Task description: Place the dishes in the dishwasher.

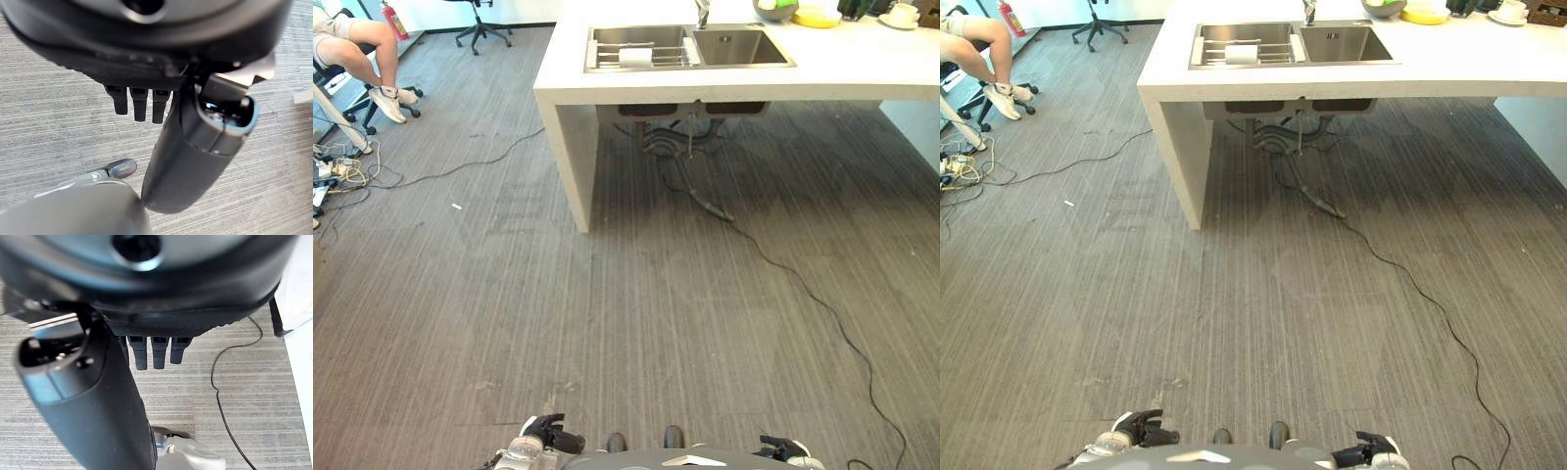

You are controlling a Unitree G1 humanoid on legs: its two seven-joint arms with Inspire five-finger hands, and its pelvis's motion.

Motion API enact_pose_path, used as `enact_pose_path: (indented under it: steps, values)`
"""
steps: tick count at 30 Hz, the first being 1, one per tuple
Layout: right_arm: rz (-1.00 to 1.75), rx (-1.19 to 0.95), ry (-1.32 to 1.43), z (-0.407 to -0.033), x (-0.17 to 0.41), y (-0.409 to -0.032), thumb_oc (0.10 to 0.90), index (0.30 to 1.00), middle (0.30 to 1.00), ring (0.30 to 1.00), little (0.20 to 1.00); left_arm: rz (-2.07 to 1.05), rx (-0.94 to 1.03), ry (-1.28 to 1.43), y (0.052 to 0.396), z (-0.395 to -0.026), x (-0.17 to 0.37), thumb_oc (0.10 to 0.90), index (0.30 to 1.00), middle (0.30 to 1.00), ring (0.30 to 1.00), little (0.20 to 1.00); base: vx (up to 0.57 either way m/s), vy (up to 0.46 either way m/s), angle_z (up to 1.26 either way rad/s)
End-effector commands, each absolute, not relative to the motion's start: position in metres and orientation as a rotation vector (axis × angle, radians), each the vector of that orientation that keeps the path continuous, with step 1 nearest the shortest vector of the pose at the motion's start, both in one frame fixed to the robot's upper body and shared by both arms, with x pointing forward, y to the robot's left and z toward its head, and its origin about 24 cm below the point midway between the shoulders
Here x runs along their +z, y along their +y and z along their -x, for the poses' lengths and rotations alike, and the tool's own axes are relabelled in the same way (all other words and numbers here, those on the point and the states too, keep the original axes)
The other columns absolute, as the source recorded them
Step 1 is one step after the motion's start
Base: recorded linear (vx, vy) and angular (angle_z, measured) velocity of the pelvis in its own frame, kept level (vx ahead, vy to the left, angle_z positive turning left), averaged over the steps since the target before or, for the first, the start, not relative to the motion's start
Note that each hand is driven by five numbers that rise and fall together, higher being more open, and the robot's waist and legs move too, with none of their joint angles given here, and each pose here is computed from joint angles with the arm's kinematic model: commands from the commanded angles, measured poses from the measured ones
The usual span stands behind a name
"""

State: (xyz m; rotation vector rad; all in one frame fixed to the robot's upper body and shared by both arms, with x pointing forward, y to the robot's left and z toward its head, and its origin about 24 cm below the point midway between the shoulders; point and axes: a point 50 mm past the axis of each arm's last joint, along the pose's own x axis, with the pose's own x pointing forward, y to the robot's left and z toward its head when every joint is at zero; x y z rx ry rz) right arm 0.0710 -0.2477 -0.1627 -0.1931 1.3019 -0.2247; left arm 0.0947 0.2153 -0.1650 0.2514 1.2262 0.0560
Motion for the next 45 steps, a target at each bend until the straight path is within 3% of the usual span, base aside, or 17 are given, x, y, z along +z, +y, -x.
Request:
enact_pose_path:
  steps: [1, 12, 21, 30, 36, 41, 42, 44, 45]
  values:
    - [0.265, -0.169, 1.231, -0.104, -0.155, -0.250, 0.800, 0.900, 0.900, 0.900, 0.900, -0.266, 0.011, 1.271, 0.211, -0.095, -0.167, 0.800, 0.900, 0.900, 0.900, 0.900, 0.08, 0.051, -0.01]
    - [0.285, -0.174, 1.015, -0.182, -0.124, -0.256, 0.800, 0.900, 0.900, 0.900, 0.900, -0.331, -0.020, 1.020, 0.205, -0.182, -0.137, 0.800, 0.900, 0.900, 0.900, 0.900, 0.01, 0.115, 0.00]
    - [0.238, -0.195, 0.996, -0.183, -0.124, -0.252, 0.800, 0.900, 0.900, 0.900, 0.900, -0.283, -0.008, 0.909, 0.197, -0.214, -0.121, 0.800, 0.900, 0.900, 0.900, 0.900, 0.23, -0.012, 0.08]
    - [0.227, -0.246, 1.028, -0.158, -0.128, -0.272, 0.800, 0.900, 0.900, 0.900, 0.900, -0.250, 0.013, 0.752, 0.204, -0.234, -0.099, 0.800, 0.900, 0.900, 0.900, 0.900, 0.44, -0.184, 0.37]
    - [0.234, -0.309, 1.155, -0.117, -0.137, -0.290, 0.800, 0.900, 0.900, 0.900, 0.900, -0.087, 0.076, 0.565, 0.211, -0.248, -0.070, 0.800, 0.900, 0.900, 0.900, 0.900, 0.37, -0.289, 0.03]
    - [0.273, -0.363, 1.237, -0.094, -0.137, -0.308, 0.800, 0.900, 0.900, 0.900, 0.900, -0.027, 0.097, 0.304, 0.215, -0.269, -0.019, 0.800, 0.900, 0.900, 0.900, 0.900, 0.25, -0.143, 0.20]
    - [0.268, -0.378, 1.293, -0.076, -0.140, -0.312, 0.800, 0.900, 0.900, 0.900, 0.900, -0.007, 0.106, 0.066, 0.222, -0.276, 0.030, 0.800, 0.900, 0.900, 0.900, 0.900, 0.65, -0.022, 0.32]
    - [0.254, -0.386, 1.302, -0.073, -0.141, -0.312, 0.800, 0.900, 0.900, 0.900, 0.900, -0.017, 0.108, -0.015, 0.226, -0.277, 0.048, 0.800, 0.900, 0.900, 0.900, 0.900, 0.46, 0.017, -0.43]
    - [0.250, -0.373, 1.318, -0.068, -0.143, -0.308, 0.800, 0.900, 0.900, 0.900, 0.900, -0.048, 0.115, -0.163, 0.232, -0.274, 0.081, 0.800, 0.900, 0.900, 0.900, 0.900, 0.36, 0.030, -0.72]
